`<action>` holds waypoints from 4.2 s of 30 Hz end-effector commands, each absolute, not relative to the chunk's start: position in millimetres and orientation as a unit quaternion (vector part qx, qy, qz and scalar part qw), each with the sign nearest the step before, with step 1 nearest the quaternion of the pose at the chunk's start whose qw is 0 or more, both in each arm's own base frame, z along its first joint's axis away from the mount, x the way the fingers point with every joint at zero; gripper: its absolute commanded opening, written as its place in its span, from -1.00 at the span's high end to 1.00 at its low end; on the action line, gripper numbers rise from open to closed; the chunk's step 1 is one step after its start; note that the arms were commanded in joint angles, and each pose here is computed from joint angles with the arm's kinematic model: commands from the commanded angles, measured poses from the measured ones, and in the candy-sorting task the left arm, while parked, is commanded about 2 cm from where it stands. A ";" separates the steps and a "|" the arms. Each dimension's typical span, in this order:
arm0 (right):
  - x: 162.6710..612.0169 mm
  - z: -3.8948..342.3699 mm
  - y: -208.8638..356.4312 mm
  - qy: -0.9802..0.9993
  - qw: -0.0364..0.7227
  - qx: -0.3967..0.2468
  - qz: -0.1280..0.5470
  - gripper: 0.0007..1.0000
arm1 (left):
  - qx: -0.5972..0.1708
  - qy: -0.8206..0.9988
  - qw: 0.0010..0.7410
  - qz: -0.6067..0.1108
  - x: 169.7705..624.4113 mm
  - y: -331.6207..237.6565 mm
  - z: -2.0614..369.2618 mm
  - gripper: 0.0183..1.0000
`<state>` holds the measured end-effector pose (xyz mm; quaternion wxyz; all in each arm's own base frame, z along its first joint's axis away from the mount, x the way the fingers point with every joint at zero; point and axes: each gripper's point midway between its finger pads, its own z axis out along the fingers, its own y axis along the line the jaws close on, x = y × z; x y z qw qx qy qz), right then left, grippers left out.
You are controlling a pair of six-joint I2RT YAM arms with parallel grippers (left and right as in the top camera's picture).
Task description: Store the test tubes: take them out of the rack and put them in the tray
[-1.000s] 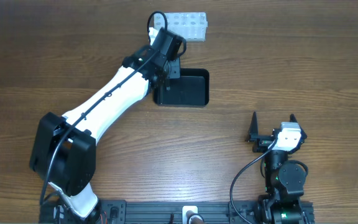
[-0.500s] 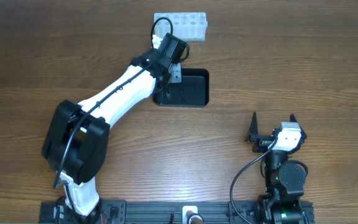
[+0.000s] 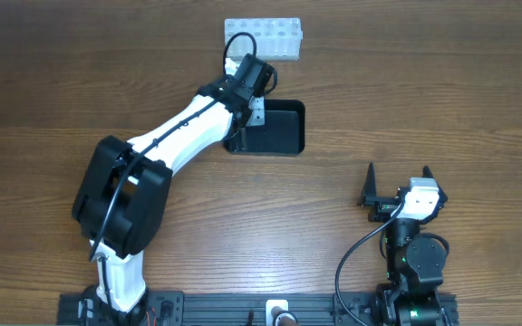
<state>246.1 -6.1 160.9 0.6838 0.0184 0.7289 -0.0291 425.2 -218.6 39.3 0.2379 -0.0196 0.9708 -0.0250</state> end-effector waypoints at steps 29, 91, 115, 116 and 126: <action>245.9 159.1 -8.0 0.729 0.683 0.019 -0.036 -0.99 | 0.009 0.752 0.655 -0.075 403.6 -107.7 371.7 -1.00; 245.9 159.1 -8.0 0.729 0.683 0.019 -0.036 -0.98 | -0.021 0.736 0.675 -0.056 246.2 -14.6 154.9 -1.00; 246.0 161.0 -8.1 0.726 0.686 0.020 -0.036 -0.99 | -0.021 0.736 0.675 -0.056 246.2 -14.6 154.9 -1.00; 246.1 162.4 -8.1 0.725 0.688 0.020 -0.035 -0.98 | -0.021 0.735 0.675 -0.056 246.2 -14.6 155.0 -1.00; 254.9 185.1 -4.2 0.694 0.718 0.055 0.015 -0.99 | -0.021 0.735 0.675 -0.056 246.2 -14.5 155.0 -1.00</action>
